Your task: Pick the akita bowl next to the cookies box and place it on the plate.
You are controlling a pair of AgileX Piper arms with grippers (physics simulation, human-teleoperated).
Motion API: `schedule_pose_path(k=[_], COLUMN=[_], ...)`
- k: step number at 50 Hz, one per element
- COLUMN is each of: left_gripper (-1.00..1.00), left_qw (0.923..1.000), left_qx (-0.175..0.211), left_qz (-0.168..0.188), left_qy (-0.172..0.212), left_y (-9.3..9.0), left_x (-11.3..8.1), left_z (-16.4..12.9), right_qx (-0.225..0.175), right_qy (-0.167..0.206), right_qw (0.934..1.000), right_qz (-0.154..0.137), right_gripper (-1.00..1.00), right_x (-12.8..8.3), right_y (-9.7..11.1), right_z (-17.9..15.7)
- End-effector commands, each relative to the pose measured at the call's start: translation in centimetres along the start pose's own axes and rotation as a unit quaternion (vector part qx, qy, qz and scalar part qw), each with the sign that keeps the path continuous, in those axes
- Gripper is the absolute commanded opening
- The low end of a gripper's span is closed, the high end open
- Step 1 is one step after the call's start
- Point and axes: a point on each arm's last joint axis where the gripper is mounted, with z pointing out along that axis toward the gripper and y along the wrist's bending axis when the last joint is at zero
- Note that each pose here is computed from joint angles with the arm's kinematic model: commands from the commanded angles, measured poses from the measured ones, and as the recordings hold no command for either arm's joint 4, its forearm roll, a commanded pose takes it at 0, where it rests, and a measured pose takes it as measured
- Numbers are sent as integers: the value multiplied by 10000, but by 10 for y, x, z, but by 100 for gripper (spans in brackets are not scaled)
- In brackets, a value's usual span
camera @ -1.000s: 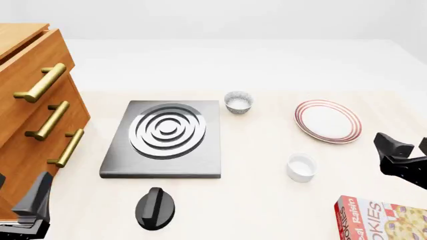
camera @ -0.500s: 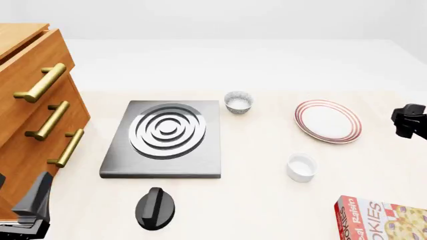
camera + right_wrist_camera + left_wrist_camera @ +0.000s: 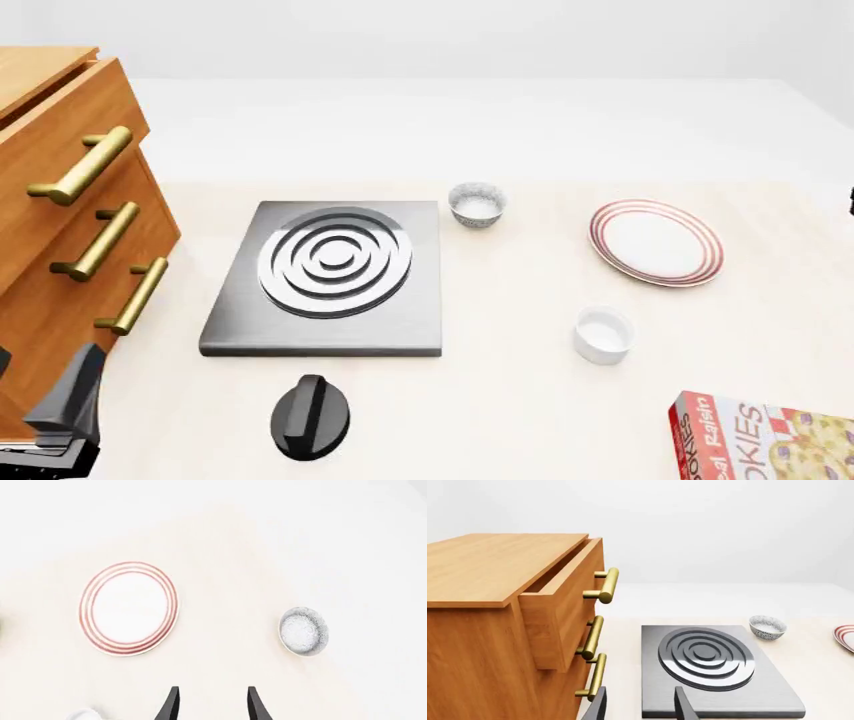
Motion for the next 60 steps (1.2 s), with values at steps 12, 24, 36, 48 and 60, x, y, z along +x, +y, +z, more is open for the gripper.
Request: schedule_pose_path(k=[12, 24, 36, 48, 60], left_gripper=[100, 100, 100, 100, 100], left_qw=[10000, 10000, 10000, 10000, 10000], left_qx=[0, 0, 0, 0, 0], left_qz=[0, 0, 0, 0, 0], left_qy=[0, 0, 0, 0, 0], left_y=[0, 0, 0, 0, 0], left_x=[0, 0, 0, 0, 0], left_z=[0, 0, 0, 0, 0], right_qx=[745, 912, 1004, 1176, 1321], right_qy=[972, 1066, 1034, 954, 904], right_qw=[9917, 9889, 9882, 9841, 9807], right_qz=[388, 492, 525, 929, 1123], right_gripper=[100, 100, 100, 100, 100], right_x=[-28, -40, -56, -61, -59], right_y=[-88, -113, -128, -148, -165], right_z=[57, 62, 64, 70, 75])
